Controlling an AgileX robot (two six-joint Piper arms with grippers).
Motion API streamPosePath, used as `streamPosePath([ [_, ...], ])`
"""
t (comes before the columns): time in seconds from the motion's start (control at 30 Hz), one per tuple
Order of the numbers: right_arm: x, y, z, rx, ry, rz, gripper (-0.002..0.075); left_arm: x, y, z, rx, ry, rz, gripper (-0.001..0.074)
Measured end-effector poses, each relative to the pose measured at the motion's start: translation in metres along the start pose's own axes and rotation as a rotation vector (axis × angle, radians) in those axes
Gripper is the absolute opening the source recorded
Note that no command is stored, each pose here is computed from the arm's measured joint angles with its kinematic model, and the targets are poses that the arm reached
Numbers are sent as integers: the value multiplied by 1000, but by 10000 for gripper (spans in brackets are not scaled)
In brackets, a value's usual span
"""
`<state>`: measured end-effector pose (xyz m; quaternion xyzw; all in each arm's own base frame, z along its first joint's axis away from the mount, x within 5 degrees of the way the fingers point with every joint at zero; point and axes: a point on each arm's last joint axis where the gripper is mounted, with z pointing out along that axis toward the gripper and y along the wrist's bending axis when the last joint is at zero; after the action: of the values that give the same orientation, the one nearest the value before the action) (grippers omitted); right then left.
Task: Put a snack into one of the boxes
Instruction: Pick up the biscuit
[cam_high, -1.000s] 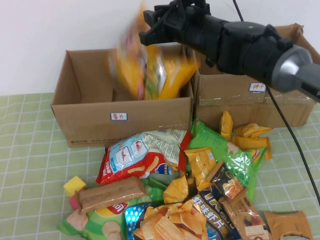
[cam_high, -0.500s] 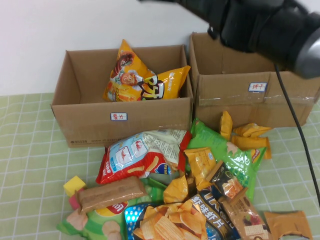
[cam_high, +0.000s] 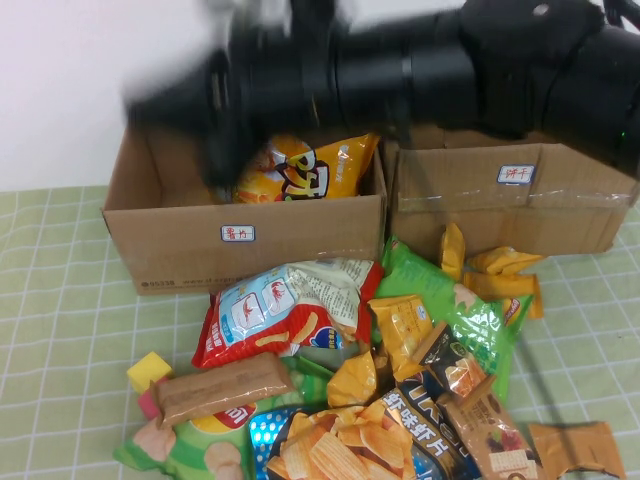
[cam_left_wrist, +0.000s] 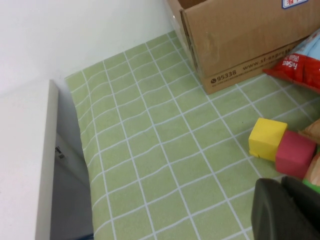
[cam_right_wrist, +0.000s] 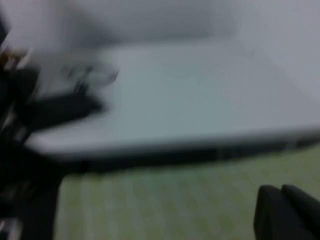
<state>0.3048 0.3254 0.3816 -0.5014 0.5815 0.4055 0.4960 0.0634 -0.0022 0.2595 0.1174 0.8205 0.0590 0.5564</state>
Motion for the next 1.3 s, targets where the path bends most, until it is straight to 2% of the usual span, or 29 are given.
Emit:
streamPosePath([
  [0.1, 32, 17, -9, -184, 369, 36, -1, 0, 0, 0, 0, 0, 0, -2],
  [0.17, 53, 21, -20, -214, 633, 87, -1, 0, 0, 0, 0, 0, 0, -3],
  [0.2, 63, 19, -27, -179, 761, 124, -1, 0, 0, 0, 0, 0, 0, -2],
  [0.3, 78, 6, -43, 31, 1002, 208, -1, 0, 0, 0, 0, 0, 0, -2],
  [0.47, 97, -3, -63, 311, 1170, 319, -1, 0, 0, 0, 3, -1, -5, -3],
  [0.57, 108, -2, -80, 494, 1222, 388, -2, 0, 0, 0, 4, -2, -7, -3],
  [0.77, 133, 9, -128, 947, 1219, 466, -2, 0, 0, 0, 5, -2, -34, -2],
  [0.83, 147, 19, -144, 1028, 1217, 483, -2, 1, -1, 0, 8, 12, -39, -3],
  [0.93, 165, 43, -166, 1053, 1203, 530, -2, 2, -1, 0, 12, 25, -47, -1],
  [1.1, 201, 84, -188, 910, 1170, 576, -2, 3, -1, 0, 14, 32, -49, -1],
  [1.3, 227, 100, -199, 809, 1227, 492, -2, 3, -1, 0, 14, 32, -49, -1],
])
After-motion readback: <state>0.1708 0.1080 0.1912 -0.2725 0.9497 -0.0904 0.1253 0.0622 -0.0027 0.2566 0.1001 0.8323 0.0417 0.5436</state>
